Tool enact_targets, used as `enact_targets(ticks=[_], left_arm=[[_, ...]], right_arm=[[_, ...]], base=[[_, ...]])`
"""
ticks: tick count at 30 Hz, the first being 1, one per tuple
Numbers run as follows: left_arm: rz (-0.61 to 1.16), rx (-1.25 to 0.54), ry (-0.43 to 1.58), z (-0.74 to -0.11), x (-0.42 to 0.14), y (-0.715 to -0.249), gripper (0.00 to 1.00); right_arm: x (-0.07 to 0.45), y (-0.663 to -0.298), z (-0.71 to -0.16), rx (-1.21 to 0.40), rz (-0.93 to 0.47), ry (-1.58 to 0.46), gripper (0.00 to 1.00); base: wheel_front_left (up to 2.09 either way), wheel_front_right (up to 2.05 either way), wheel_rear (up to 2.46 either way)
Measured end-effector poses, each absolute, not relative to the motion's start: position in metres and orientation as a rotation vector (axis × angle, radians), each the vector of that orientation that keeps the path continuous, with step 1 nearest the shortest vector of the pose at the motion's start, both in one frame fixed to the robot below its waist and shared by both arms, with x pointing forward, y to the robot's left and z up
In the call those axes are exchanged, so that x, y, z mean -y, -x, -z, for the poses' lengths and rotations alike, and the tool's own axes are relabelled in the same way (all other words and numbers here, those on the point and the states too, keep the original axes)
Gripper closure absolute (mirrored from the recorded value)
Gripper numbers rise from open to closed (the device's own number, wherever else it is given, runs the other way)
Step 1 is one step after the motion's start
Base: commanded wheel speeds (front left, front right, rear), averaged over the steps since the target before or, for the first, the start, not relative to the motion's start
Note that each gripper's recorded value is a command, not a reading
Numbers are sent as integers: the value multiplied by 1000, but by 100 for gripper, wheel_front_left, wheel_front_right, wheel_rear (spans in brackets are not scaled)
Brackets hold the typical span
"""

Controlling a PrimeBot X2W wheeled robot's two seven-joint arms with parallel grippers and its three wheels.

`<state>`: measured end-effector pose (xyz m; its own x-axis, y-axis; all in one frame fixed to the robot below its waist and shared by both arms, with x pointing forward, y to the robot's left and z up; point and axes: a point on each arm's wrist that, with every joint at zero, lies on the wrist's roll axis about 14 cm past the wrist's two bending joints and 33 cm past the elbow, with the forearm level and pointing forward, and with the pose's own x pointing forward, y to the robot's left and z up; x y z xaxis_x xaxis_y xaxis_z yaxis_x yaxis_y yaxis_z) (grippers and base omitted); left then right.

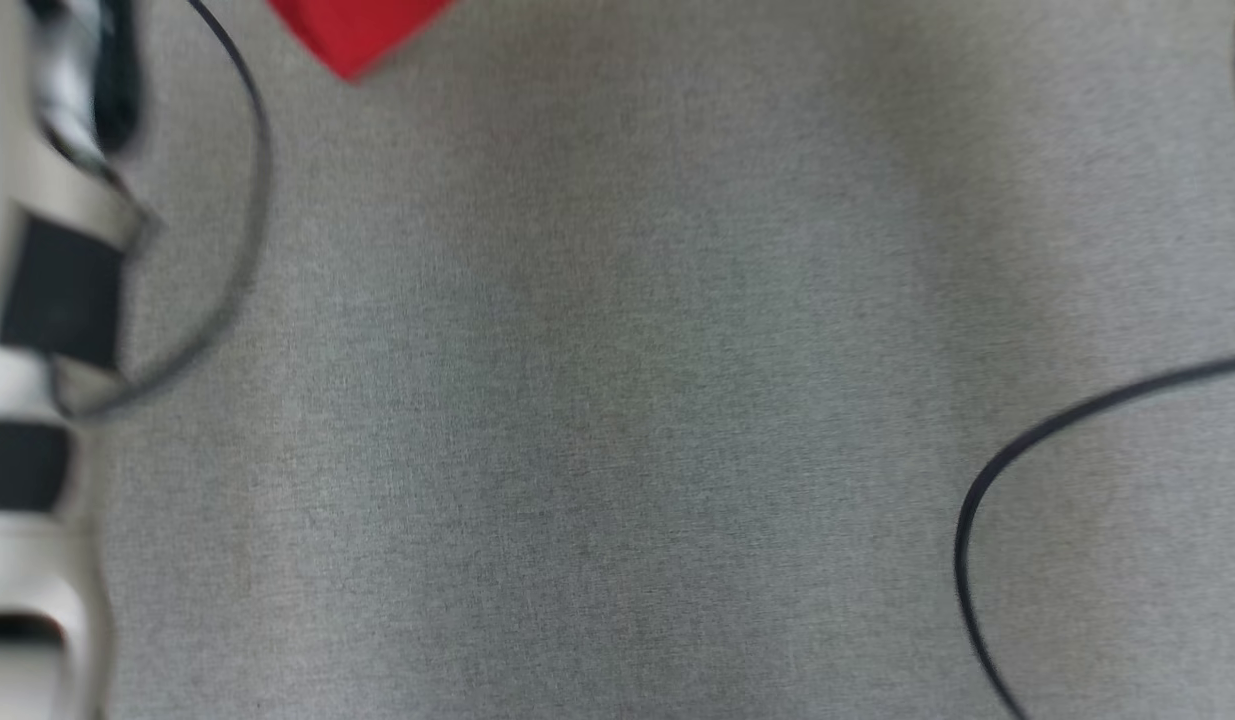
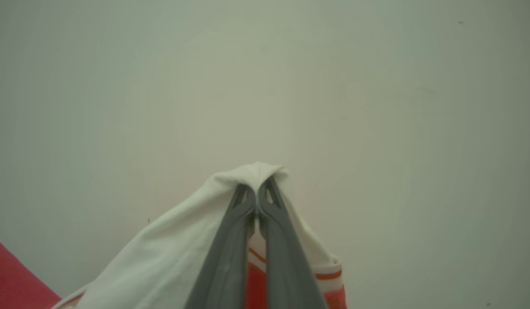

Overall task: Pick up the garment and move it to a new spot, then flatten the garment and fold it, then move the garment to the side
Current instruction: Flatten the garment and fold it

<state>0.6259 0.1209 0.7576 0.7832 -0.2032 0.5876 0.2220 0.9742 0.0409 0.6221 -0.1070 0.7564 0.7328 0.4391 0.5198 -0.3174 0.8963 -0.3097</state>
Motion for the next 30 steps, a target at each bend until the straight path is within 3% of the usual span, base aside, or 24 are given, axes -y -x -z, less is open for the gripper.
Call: enact_targets(ticks=[7,14,23,30], left_arm=[[215,418,124,-632,-117,-614,100],[194,281,190,-564,-118,-551,100],[155,64,316,-514,-126,-472,100],[156,-50,379,-504,-130,-431,100]], right_arm=[[107,-617,-632,398,-464,52,100],[109,-554,-536,185,-450,-147,100],[132,-454,-477,-42,-330,-303,100],[147,-392,-470,-154,-252,-342,100]], base=[[0,0,0],[0,0,0],[0,0,0],[0,0,0]])
